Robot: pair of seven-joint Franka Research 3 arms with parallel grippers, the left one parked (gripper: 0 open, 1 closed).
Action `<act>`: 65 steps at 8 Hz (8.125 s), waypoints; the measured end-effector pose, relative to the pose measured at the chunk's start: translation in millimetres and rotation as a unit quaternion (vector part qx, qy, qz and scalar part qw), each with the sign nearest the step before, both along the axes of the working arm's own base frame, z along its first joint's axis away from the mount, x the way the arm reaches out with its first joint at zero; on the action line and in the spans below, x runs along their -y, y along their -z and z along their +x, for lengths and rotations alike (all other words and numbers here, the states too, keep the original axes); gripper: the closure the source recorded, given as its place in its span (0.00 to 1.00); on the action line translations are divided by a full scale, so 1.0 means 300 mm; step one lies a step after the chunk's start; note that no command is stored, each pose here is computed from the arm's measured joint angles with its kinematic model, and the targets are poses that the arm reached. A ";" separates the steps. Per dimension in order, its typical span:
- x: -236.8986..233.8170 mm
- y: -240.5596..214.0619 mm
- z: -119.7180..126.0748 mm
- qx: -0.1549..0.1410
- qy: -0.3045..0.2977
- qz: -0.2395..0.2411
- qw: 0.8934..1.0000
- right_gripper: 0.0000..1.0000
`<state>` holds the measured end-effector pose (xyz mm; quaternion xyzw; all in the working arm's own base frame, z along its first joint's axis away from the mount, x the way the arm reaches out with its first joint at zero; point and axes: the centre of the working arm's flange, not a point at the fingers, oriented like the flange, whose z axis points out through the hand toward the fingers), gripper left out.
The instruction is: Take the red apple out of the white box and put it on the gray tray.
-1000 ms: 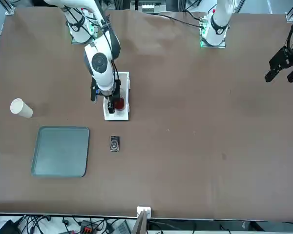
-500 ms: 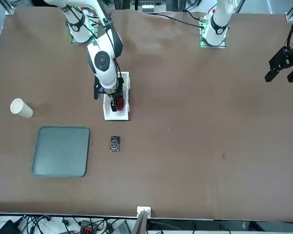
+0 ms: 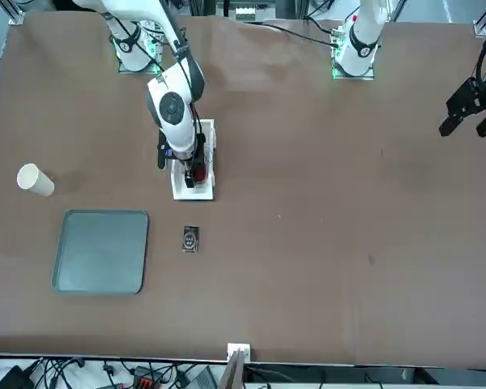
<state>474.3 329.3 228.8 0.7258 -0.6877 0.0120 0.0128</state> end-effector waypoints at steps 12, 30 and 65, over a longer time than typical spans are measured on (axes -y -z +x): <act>0.010 -0.229 0.042 0.007 -0.072 0.017 0.997 0.20; 1.335 -0.158 0.764 -0.002 -0.598 0.013 0.802 0.21; 1.185 -1.317 0.371 -0.020 -0.628 0.005 0.778 0.00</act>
